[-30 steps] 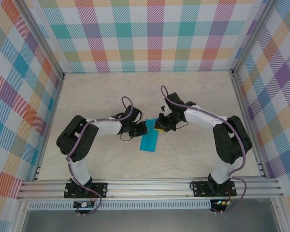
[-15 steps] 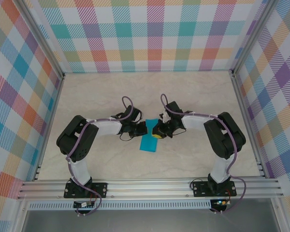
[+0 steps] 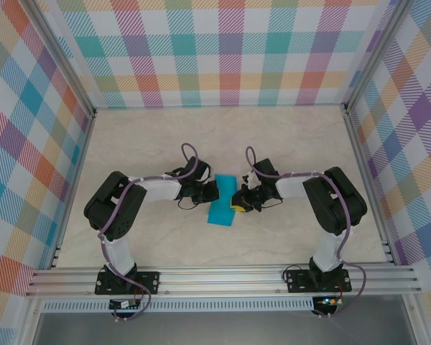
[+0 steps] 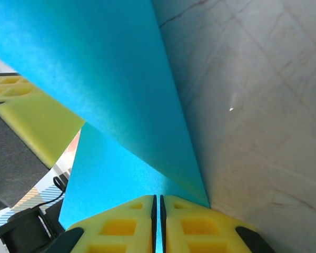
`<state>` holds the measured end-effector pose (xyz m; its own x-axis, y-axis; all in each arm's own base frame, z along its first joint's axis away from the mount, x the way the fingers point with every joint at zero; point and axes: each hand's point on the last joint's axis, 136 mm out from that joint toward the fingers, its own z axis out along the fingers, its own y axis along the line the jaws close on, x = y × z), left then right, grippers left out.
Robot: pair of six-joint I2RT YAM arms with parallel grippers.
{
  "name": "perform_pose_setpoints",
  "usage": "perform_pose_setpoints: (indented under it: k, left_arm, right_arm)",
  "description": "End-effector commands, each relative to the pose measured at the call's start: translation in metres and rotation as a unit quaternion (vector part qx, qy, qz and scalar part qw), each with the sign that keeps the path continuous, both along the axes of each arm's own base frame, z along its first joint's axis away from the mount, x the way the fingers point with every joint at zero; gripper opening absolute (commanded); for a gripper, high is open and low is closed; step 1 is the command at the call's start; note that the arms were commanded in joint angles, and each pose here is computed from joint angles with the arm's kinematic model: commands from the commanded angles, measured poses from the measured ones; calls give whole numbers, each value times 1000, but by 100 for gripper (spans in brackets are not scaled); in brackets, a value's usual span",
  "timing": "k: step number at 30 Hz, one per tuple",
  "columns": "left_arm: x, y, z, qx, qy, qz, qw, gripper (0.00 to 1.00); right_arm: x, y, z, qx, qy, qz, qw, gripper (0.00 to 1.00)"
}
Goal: Fold a paper plane with a square sheet of paper (pick it up from the middle)
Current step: Fold the square sheet of paper in half at the center of the table.
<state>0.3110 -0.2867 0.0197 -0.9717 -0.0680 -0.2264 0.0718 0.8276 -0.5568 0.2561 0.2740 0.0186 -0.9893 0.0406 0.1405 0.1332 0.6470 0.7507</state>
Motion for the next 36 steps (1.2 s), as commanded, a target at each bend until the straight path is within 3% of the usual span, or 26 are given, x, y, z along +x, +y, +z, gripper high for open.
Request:
perform_pose_setpoints:
  k: [1,6,9,19,28,36]
  left_arm:
    - [-27,24,-43,70,58,-2,996,0]
    - [-28,24,-43,70,58,-1,996,0]
    - [-29,24,-43,68,58,-1,996,0]
    - [-29,24,-42,65,56,-3,996,0]
    - [-31,26,-43,68,56,-2,996,0]
    - [-32,26,-45,69,60,-3,996,0]
  right_arm:
    - [-8,-11,-12,-24,0,-1,1000,13]
    - [-5,1,36,27,-47,14,998,13]
    - [-10,3,45,18,-67,26,997,13]
    - [-20,14,20,0,-52,44,998,9]
    - [-35,-2,-19,-38,-27,44,998,9]
    - [-32,1,8,-25,-54,40,997,10]
